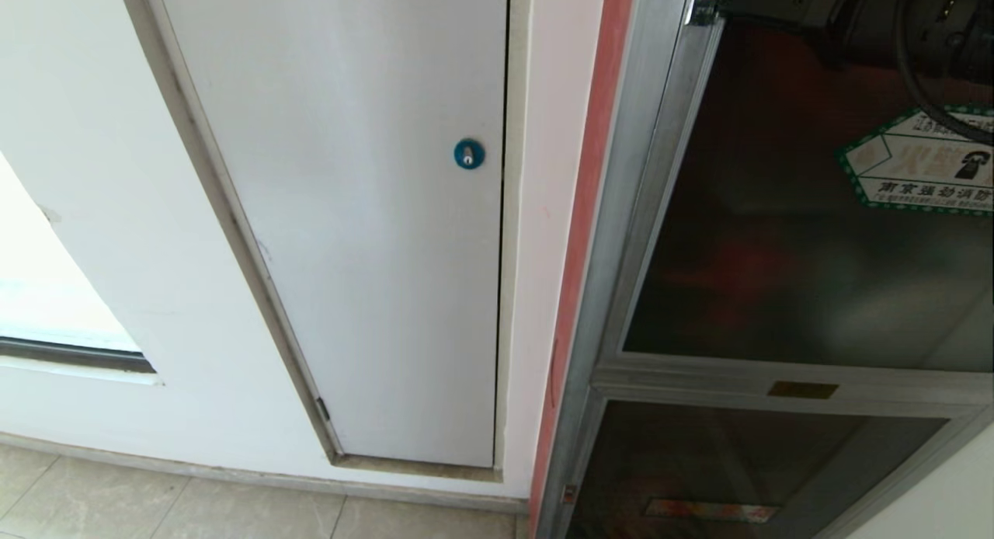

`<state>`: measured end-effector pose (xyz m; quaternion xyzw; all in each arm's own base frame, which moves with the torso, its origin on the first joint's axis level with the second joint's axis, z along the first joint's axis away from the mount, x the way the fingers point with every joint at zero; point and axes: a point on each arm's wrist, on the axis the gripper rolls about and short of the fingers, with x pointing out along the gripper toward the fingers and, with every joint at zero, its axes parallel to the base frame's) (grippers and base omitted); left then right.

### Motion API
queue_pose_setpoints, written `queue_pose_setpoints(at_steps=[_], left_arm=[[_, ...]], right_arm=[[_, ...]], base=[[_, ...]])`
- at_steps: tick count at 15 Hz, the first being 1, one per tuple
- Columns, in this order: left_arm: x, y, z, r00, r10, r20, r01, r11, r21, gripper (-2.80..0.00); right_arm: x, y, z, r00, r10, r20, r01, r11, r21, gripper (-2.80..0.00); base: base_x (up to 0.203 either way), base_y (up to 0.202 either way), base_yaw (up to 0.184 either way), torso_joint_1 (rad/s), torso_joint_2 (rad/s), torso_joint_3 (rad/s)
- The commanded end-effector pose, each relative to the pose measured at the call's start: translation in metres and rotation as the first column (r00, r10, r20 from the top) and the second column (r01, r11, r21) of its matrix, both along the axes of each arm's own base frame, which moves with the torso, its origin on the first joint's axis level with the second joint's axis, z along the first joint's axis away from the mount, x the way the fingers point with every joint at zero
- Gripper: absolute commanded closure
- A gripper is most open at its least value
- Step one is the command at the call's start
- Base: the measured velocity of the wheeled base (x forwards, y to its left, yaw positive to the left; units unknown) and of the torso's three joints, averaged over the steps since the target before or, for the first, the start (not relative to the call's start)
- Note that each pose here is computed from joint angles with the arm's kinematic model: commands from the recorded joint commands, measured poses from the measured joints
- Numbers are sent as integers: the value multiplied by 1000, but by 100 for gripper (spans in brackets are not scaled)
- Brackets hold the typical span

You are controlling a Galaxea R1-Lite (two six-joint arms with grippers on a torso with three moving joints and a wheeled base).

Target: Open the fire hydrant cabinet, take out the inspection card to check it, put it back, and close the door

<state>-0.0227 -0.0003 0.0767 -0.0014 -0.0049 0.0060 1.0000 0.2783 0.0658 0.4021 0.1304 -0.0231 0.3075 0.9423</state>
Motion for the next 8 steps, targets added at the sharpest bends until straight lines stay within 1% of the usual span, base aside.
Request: queue_pose_setpoints(at_steps=[1, 3, 8], left_arm=[[0, 0, -1, 1000, 1, -5, -1, 1000, 0, 0], [0, 0, -1, 1000, 1, -5, -1, 1000, 0, 0], [0, 0, -1, 1000, 2, -5, -2, 1000, 0, 0]], right_arm=[[-20, 1, 14, 998, 26, 52, -27, 1000, 9, 0], [-30, 3, 25, 996, 20, 88, -22, 1000, 21, 0], [-42, 12, 41, 990, 10, 141, -16, 999, 44, 0]], base=[[0, 0, 0, 0, 0, 0], [0, 0, 0, 0, 0, 0], [0, 0, 0, 0, 0, 0]])
